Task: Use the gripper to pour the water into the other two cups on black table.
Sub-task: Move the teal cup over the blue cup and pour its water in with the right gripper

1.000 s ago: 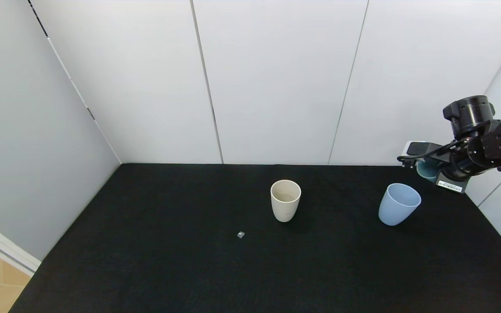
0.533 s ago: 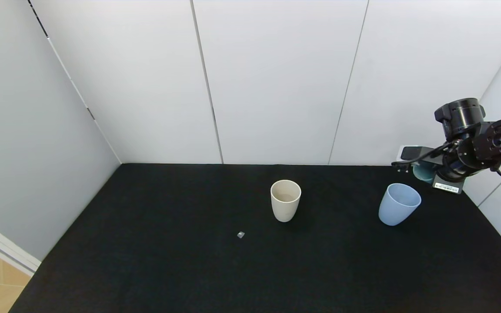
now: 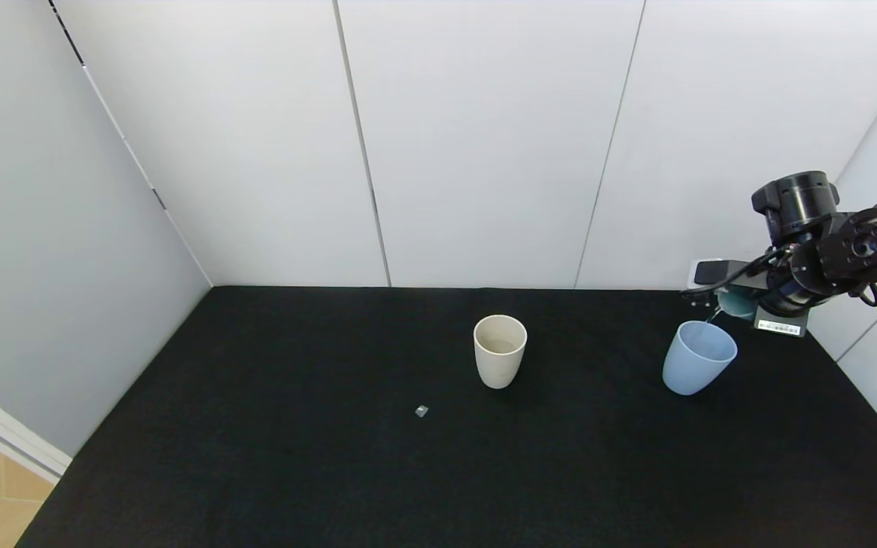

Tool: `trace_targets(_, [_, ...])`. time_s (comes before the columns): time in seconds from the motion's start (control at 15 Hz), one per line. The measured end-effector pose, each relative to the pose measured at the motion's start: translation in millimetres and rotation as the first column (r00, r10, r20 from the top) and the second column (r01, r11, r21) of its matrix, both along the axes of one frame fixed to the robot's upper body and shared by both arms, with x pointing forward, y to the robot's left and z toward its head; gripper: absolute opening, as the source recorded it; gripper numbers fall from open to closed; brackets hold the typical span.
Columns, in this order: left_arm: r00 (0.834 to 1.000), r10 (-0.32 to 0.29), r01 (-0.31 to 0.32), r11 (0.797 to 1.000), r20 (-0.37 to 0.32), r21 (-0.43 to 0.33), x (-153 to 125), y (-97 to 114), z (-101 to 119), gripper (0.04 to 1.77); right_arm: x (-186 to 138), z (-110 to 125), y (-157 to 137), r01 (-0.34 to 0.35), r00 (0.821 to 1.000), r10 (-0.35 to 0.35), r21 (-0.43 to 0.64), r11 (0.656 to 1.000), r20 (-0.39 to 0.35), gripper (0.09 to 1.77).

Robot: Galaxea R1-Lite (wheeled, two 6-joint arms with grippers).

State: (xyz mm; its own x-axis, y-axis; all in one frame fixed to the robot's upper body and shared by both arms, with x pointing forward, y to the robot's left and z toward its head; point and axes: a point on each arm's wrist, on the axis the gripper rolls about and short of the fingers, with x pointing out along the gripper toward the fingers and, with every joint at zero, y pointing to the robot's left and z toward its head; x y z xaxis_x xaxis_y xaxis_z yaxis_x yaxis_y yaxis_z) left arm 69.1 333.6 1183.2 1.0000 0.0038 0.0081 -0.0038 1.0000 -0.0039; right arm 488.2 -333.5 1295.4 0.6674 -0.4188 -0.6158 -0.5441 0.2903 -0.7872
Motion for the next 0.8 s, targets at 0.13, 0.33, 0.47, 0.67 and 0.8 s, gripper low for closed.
trace_targets(0.13, [1.000, 0.000, 0.000, 1.000, 0.000, 0.000, 0.0, 0.0, 0.0, 1.72, 0.5, 0.6, 1.0, -0.015, 1.000, 0.015, -0.018, 1.000, -0.007, 1.20])
trace_targets(0.33, [1.000, 0.000, 0.000, 1.000, 0.000, 0.000, 0.0, 0.0, 0.0, 1.72, 1.2, 3.0, 3.2, -0.015, 1.000, 0.015, -0.055, 0.998, -0.009, 1.20])
trace_targets(0.47, [1.000, 0.000, 0.000, 1.000, 0.000, 0.000, 0.0, 0.0, 0.0, 1.72, 1.2, 3.7, 3.9, -0.028, 1.000, 0.027, -0.069, 0.997, -0.015, 1.20])
trace_targets(0.67, [1.000, 0.000, 0.000, 1.000, 0.000, 0.000, 0.0, 0.0, 0.0, 1.72, 0.6, 4.5, 4.0, -0.034, 0.999, 0.033, -0.076, 0.996, -0.020, 1.20])
trace_targets(0.8, [1.000, 0.000, 0.000, 1.000, 0.000, 0.000, 0.0, 0.0, 0.0, 1.72, 0.0, 5.5, 3.9, -0.048, 0.999, 0.046, -0.090, 0.995, -0.028, 1.20])
